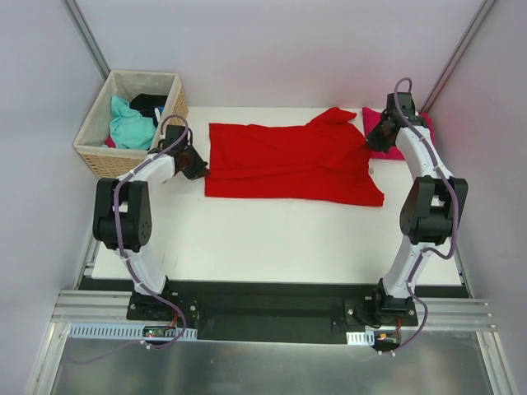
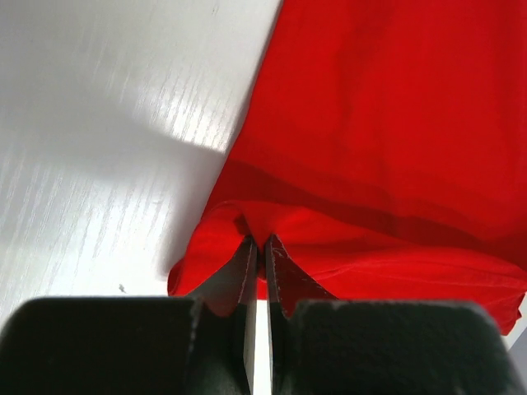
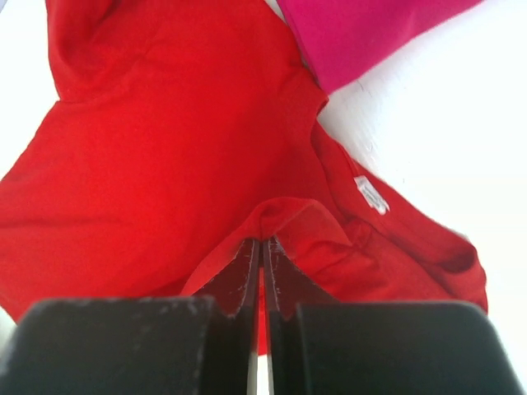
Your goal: Fold and stack the t-shirts
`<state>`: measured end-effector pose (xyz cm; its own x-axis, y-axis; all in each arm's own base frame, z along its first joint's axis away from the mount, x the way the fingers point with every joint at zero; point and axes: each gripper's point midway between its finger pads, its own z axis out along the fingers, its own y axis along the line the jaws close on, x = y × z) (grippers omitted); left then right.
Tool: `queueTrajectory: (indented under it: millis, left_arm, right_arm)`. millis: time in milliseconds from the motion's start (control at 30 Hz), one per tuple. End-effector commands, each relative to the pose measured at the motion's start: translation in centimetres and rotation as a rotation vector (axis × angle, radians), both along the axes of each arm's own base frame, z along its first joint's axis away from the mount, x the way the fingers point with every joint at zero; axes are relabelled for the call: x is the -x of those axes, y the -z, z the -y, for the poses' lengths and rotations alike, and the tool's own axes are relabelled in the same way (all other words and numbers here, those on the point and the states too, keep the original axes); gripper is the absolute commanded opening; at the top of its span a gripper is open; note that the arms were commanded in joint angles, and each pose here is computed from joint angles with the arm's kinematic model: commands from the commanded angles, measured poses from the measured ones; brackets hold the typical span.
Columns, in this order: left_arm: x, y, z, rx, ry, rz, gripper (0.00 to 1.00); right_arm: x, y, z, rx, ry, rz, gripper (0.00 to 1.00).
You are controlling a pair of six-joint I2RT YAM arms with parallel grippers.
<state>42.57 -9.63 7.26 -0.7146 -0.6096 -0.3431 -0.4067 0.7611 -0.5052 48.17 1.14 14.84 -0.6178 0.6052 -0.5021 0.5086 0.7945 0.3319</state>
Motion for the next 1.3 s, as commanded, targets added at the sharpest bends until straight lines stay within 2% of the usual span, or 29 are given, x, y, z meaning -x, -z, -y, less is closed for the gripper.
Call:
queueTrajectory:
  millis: [0, 33, 67, 100, 133, 167, 233, 267, 333, 367, 400, 433, 467, 500, 533, 667, 767, 900, 1133, 1267]
  left_arm:
    - [-2.2, -1.1, -0.7, -0.024, -0.006, 0.057, 0.0]
    - [-2.4, -0.8, -0.7, -0.025, -0.008, 0.051, 0.0]
    - [-2.5, -0.7, -0.7, -0.026, -0.011, 0.049, 0.0]
    - [-2.9, -0.8, -0.7, -0.026, -0.011, 0.055, 0.0]
    - [-2.9, -0.4, -0.6, -0.025, -0.01, 0.046, 0.0]
    - [-3.1, -0.2, -0.6, -0.025, -0.011, 0.044, 0.0]
    - [-3.4, -0.1, -0.6, -0.025, -0.011, 0.043, 0.0]
    - [-3.5, -0.1, -0.6, -0.025, -0.011, 0.044, 0.0]
    - [-3.6, -0.6, -0.6, -0.027, -0.018, 0.057, 0.37]
    - [-3.5, -0.9, -0.7, -0.027, -0.025, 0.063, 0.5]
    - [-3.3, -1.1, -0.5, -0.026, -0.027, 0.073, 0.75]
    - [-3.2, -2.7, -0.2, -0.03, -0.023, 0.11, 0.94]
    - [-3.0, -3.5, 0.1, -0.038, -0.017, 0.129, 0.99]
    - [-2.8, -4.2, 0.5, -0.053, 0.002, 0.151, 0.99]
    - [-2.4, -6.1, 1.6, -0.059, 0.028, 0.197, 0.99]
    - [0.2, -8.9, 5.4, -0.027, 0.141, 0.255, 0.99]
    - [2.8, -8.6, 8.1, 0.016, 0.212, 0.232, 0.99]
    - [4.7, -5.8, 8.5, 0.011, 0.214, 0.166, 0.99]
    - [2.9, -2.4, 7.3, -0.07, 0.191, 0.133, 0.99]
    - [1.1, -1.3, 6.6, -0.07, 0.169, 0.124, 0.99]
  right_arm:
    - [-1.6, 0.4, 0.3, 0.025, 0.007, 0.002, 0.01]
    - [-1.8, 1.1, 0.3, 0.026, 0.006, -0.012, 0.01]
    - [-2.0, 1.4, 0.3, 0.03, 0.004, -0.015, 0.06]
    - [-2.1, 1.7, 0.3, 0.031, 0.001, -0.02, 0.15]
    - [-2.1, 2.0, 0.3, 0.033, 0.002, -0.026, 0.28]
    - [-2.2, 2.6, 0.3, 0.041, -0.001, -0.036, 0.61]
    - [-2.3, 2.6, 0.4, 0.052, -0.006, -0.032, 0.83]
    - [-2.3, 2.4, 0.5, 0.06, -0.007, -0.025, 0.99]
    - [-1.7, 1.1, 1.0, 0.089, -0.004, 0.007, 0.96]
    - [-1.6, 0.5, 0.2, 0.097, -0.019, 0.035, 0.96]
    - [-1.1, -1.9, -0.1, 0.107, -0.029, 0.088, 0.96]
    - [-0.6, -2.5, -0.4, 0.115, -0.033, 0.098, 0.96]
    - [0.4, -2.3, -1.6, 0.119, -0.06, 0.091, 0.96]
    - [1.1, -3.8, -2.2, 0.121, -0.07, 0.126, 0.96]
    - [1.9, -4.0, -2.7, 0.126, -0.082, 0.126, 0.96]
    - [5.2, -3.6, -5.2, 0.145, -0.15, 0.101, 0.96]
    - [7.4, -1.6, -6.0, 0.16, -0.169, 0.061, 0.96]
    - [9.1, 1.4, -5.1, 0.192, -0.144, 0.003, 0.96]
    - [8.5, 4.9, -3.7, 0.159, -0.127, -0.055, 0.97]
    - [7.5, 5.8, -3.3, 0.139, -0.12, -0.072, 0.96]
